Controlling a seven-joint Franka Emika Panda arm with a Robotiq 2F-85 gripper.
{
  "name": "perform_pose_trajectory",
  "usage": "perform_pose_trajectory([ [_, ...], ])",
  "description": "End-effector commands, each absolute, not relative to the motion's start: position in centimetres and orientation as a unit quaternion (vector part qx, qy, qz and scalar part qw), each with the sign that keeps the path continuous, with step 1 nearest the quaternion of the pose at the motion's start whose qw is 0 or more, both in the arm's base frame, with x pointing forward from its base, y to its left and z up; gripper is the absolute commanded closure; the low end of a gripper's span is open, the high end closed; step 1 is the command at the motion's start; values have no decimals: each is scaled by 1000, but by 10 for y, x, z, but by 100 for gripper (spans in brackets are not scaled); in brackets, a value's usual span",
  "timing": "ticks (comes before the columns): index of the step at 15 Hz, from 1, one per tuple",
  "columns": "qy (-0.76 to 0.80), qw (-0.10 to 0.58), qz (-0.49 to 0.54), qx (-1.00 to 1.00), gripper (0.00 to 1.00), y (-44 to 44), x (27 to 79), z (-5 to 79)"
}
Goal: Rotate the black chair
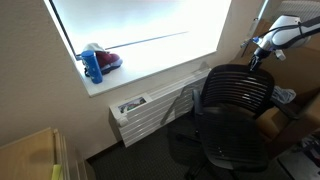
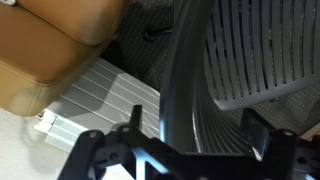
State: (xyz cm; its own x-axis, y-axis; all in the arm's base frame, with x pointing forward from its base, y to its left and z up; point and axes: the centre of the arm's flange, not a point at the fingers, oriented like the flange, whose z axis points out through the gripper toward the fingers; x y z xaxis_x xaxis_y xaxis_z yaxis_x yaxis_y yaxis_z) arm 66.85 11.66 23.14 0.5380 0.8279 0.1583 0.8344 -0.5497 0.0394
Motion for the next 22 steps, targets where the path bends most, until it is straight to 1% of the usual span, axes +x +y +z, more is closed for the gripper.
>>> perform_pose_trajectory([
  [1,-473,22,-77,-878,0,117,668,227],
  [3,-472,22,-82,-877,26,118,668,229],
  [11,-475,9,-97,-874,81,116,673,237],
  [12,-476,8,-97,-874,90,116,673,238],
  [14,-494,12,-92,-865,92,119,671,239],
  [16,-543,22,-96,-834,92,132,671,245],
  [18,-579,34,-99,-809,92,173,664,257],
  [22,-636,72,-120,-759,92,241,633,289],
])
